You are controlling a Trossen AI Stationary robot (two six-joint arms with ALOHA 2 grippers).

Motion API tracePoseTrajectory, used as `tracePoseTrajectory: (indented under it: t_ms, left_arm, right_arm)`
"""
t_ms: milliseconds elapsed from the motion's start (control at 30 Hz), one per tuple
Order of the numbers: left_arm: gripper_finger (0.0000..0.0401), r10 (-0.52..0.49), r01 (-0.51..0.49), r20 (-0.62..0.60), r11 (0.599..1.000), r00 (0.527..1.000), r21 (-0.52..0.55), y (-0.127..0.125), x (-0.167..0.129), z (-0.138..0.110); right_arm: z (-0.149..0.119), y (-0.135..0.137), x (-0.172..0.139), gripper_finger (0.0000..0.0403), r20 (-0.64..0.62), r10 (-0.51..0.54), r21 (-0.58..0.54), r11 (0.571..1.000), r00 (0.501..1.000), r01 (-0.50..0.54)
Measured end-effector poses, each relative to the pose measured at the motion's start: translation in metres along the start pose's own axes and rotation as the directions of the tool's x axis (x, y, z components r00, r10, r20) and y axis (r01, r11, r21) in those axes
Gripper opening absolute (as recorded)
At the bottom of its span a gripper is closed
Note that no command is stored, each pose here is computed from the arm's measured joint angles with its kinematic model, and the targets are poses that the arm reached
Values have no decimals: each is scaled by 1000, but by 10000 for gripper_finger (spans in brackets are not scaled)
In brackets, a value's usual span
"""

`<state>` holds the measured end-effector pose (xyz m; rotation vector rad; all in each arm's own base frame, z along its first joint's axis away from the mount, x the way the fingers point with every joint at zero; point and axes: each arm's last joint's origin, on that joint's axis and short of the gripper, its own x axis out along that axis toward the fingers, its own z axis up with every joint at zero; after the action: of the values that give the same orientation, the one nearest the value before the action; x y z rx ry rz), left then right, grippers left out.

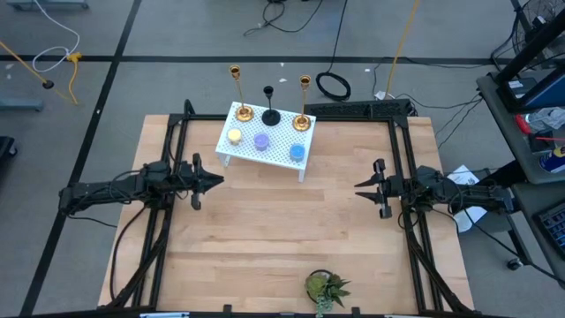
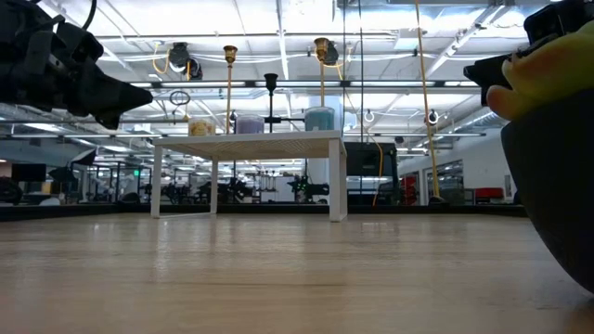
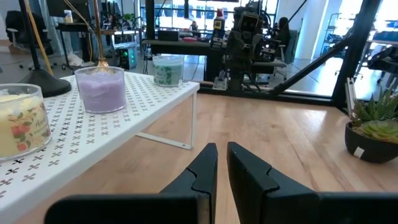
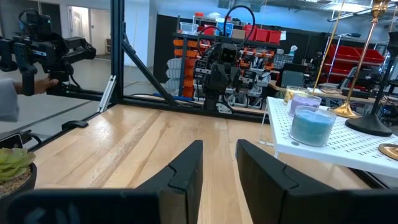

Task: Pick & Place candle stick holders
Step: Return to Home Position

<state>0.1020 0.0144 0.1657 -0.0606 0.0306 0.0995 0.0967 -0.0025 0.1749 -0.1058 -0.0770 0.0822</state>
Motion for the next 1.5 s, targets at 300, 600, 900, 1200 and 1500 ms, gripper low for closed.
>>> tracePoseTrajectory:
  t_ms: [300,600,900,1200,1500]
  left_arm:
    - [42,-1,1,8,1000,1000,0,0,0,1]
    - [42,-1,1,15,1000,1000,1,0,0,2]
    - [42,-1,1,14,1000,1000,1,0,0,2]
    - [42,-1,1,14,1000,1000,1,0,0,2]
    - [42,-1,1,14,1000,1000,1,0,0,1]
  right_arm:
    - [0,0,0,94,0,0,0,1000,1000,0]
    - [0,0,0,95,0,0,0,1000,1000,0]
    - [0,0,0,96,0,0,0,1000,1000,0]
    - [0,0,0,96,0,0,0,1000,1000,0]
    - [0,0,0,95,0,0,0,1000,1000,0]
